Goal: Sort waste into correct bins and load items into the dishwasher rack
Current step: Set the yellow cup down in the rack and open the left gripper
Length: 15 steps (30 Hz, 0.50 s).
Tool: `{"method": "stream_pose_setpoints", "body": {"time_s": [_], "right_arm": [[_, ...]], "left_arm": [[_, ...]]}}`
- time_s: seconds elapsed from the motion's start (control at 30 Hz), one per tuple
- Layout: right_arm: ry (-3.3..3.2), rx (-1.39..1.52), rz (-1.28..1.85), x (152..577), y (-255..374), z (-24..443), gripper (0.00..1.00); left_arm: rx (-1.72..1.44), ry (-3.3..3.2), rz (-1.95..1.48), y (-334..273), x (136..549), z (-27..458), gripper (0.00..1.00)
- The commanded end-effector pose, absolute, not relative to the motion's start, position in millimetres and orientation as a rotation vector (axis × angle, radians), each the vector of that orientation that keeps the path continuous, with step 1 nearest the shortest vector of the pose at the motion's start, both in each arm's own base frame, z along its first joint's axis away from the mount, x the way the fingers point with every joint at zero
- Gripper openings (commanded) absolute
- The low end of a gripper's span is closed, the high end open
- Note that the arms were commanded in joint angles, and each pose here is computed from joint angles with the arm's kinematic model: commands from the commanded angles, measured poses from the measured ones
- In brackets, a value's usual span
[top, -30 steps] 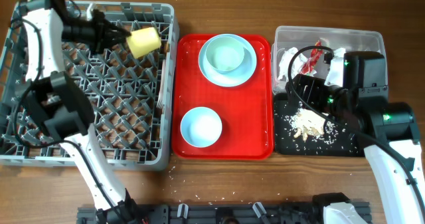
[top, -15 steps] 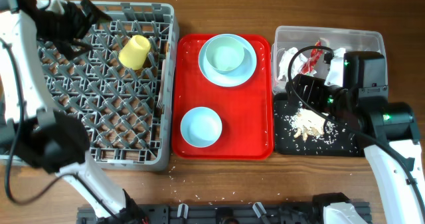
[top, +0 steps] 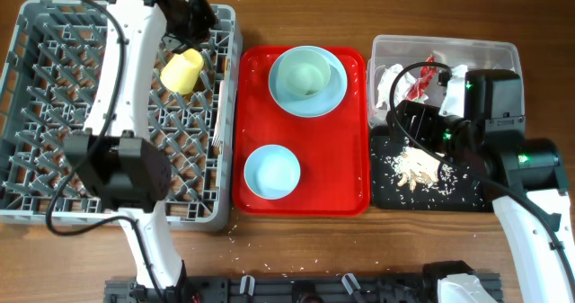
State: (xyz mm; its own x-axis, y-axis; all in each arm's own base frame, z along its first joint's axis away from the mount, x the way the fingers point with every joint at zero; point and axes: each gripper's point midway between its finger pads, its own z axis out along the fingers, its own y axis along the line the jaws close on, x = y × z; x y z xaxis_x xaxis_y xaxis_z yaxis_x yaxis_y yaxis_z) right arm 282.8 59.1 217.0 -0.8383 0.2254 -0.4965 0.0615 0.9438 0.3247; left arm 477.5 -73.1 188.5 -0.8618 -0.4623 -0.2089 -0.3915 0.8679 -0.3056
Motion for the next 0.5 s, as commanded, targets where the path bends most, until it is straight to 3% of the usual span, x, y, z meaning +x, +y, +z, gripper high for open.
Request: {"method": "stream_pose_setpoints", "body": {"time_s": [0.0, 0.47], "right_arm": [[2.529, 0.200, 0.421, 282, 61, 223, 1.00], [2.529, 0.201, 0.421, 282, 61, 223, 1.00]], "left_arm": [[-0.728, 2.809, -0.134, -49, 479, 145, 0.04], [-0.774, 2.795, 0.158, -9, 479, 122, 0.04]]}}
